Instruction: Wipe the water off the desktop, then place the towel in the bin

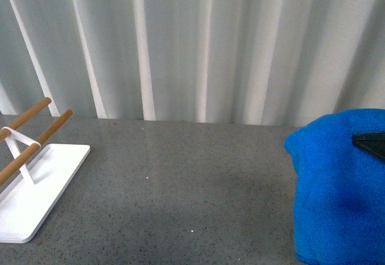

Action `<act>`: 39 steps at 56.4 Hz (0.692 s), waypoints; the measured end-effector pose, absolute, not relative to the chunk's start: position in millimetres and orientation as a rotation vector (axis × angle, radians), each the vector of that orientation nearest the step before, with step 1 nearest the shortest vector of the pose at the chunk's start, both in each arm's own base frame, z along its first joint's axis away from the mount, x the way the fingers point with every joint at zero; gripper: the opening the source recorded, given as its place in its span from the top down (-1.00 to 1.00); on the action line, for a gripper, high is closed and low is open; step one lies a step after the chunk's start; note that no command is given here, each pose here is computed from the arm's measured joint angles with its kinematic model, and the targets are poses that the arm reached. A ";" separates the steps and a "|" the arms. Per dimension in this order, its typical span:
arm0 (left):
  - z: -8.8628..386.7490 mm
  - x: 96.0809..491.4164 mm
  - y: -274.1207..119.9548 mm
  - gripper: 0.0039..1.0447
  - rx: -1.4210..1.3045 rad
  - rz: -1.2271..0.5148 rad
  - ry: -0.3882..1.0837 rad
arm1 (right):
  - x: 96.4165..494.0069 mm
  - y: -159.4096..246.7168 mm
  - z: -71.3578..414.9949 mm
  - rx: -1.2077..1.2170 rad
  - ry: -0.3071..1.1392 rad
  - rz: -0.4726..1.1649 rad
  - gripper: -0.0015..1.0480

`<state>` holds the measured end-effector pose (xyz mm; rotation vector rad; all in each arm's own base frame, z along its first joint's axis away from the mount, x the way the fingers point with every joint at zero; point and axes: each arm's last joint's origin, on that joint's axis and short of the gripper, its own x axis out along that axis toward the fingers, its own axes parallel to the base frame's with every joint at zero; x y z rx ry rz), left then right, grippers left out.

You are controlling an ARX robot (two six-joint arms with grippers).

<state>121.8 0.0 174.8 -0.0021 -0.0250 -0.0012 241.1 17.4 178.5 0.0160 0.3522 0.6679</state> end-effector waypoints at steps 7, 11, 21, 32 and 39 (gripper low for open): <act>175.3 118.2 0.0 0.93 -0.002 -0.001 -0.028 | 241.0 17.9 178.4 0.014 0.358 0.666 0.93; 175.3 116.4 0.0 0.93 -0.002 -0.001 -0.028 | 241.0 18.2 178.8 0.013 0.360 0.664 0.93; 175.2 112.7 0.0 0.93 -0.002 -0.001 -0.028 | 241.2 18.7 178.7 0.011 0.368 0.657 0.93; 174.8 109.0 0.0 0.93 -0.002 -0.001 -0.028 | 244.9 21.5 181.5 0.002 0.361 0.654 0.93; 172.0 103.5 0.0 0.93 -0.002 -0.001 -0.007 | 252.9 23.9 182.3 -0.001 0.366 0.652 0.93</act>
